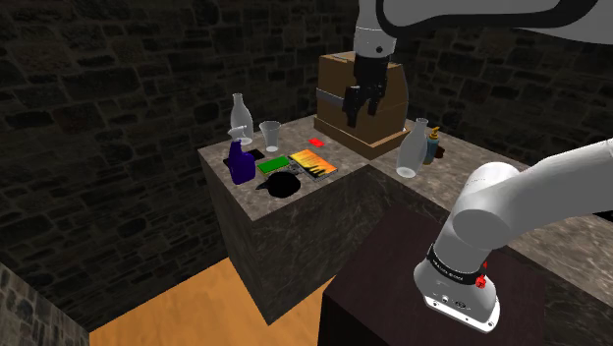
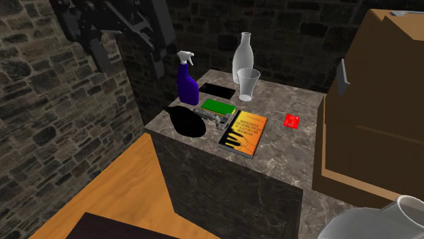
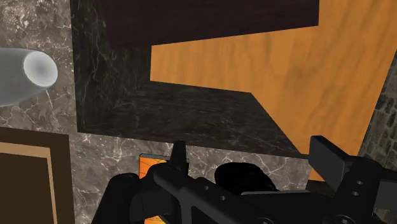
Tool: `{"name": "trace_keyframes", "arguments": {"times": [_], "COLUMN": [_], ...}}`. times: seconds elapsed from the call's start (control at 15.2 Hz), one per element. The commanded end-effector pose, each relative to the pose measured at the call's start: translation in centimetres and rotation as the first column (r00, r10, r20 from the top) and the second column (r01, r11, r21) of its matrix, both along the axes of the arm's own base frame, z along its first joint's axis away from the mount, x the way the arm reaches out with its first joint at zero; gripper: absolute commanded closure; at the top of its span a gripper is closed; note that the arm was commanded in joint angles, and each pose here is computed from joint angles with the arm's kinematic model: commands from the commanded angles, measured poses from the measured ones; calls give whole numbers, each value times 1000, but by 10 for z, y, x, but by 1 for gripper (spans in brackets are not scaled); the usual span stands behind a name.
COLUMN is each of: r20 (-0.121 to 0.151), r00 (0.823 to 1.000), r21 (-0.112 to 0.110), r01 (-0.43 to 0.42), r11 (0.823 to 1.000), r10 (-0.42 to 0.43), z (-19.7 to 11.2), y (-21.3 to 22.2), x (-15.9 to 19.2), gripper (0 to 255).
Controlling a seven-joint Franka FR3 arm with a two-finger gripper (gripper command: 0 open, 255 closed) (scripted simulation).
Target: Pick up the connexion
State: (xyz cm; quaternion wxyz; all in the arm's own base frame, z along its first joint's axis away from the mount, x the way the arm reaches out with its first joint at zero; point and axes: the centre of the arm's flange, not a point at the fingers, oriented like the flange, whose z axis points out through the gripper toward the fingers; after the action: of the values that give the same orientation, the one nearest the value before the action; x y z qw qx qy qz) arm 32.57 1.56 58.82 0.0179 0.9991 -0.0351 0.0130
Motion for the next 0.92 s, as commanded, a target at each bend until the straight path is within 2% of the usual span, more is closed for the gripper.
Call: {"name": "trace_keyframes", "arguments": {"times": [0.0, 0.86], "r20": [0, 20], "r00": [1000, 998], "r21": [0, 52], "r01": [0, 67], "r11": [1000, 996], "r10": [0, -68], "z": [0, -114], "y": [0, -6], "x": [0, 125], "gripper": [0, 0]}}
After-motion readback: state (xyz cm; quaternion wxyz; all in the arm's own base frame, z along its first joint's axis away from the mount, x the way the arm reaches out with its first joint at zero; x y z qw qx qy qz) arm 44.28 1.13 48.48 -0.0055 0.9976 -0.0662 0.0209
